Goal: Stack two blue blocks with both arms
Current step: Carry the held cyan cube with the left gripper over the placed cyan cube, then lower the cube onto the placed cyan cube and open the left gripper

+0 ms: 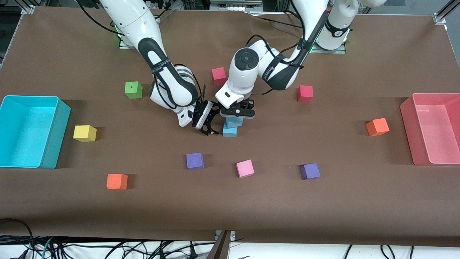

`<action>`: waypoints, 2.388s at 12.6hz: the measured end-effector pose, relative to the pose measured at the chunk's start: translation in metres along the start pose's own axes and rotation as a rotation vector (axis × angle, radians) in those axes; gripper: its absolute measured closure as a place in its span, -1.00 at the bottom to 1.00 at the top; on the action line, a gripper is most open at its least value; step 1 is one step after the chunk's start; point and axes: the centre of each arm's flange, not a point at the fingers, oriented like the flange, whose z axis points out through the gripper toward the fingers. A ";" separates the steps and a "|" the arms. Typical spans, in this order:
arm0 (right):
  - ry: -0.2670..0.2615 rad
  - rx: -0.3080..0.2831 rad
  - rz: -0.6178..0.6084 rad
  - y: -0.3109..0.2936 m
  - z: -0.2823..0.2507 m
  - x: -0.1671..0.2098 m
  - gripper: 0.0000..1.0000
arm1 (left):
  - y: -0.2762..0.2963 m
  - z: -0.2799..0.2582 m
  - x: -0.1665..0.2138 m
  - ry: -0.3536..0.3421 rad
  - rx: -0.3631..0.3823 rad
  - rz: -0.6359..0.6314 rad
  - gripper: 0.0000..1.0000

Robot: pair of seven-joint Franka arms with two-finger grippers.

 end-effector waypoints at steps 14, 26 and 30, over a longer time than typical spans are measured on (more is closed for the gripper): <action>0.003 0.003 -0.011 0.003 0.000 -0.001 -0.98 | 0.010 0.033 -0.001 -0.017 0.022 0.013 -0.04; 0.009 0.004 -0.012 0.006 -0.002 -0.001 -0.98 | 0.013 0.032 0.002 0.002 0.006 -0.013 -1.00; 0.012 -0.001 -0.009 0.012 -0.005 -0.001 -0.98 | 0.011 0.008 0.014 0.030 -0.011 -0.025 -1.00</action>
